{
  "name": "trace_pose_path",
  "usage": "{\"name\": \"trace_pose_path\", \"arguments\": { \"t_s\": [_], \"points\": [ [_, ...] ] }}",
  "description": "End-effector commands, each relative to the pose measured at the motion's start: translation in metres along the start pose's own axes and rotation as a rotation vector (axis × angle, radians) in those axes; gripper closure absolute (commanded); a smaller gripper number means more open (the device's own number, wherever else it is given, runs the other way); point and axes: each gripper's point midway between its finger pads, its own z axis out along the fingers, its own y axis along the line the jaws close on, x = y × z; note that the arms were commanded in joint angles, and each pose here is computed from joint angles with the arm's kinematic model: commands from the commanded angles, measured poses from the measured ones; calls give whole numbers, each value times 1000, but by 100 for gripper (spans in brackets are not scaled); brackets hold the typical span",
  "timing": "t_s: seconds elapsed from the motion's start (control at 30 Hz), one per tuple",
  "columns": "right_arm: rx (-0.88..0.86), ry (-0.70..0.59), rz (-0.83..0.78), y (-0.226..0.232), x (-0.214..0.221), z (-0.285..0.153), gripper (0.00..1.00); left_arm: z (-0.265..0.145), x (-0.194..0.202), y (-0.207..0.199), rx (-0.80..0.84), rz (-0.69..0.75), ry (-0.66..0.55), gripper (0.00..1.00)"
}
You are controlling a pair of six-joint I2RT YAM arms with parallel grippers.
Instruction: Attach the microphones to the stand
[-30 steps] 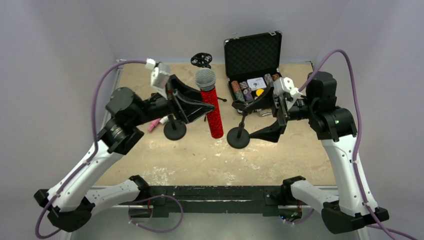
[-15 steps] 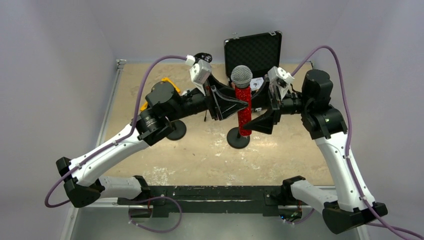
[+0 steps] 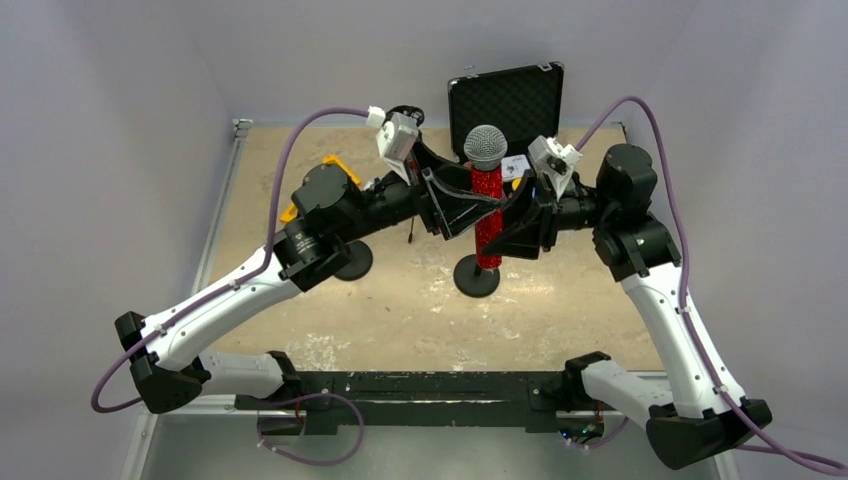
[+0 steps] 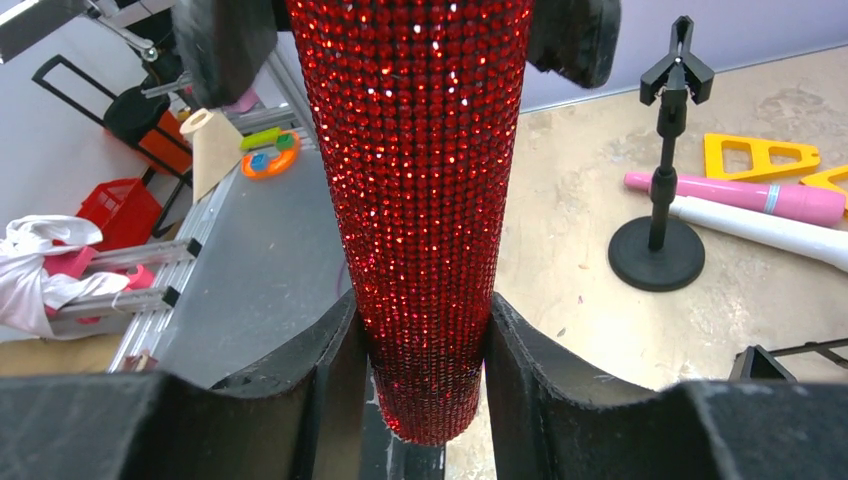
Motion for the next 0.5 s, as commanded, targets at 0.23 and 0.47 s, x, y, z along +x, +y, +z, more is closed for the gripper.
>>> {"name": "trace_pose_path", "arguments": {
  "t_s": [0.23, 0.47],
  "points": [
    [-19, 7, -62, 11, 0, -1, 100, 7, -17, -17, 51, -47, -10, 33],
    [-1, 18, -79, 9, 4, -1, 100, 10, -12, -16, 52, 1, 47, 78]
  ]
}}
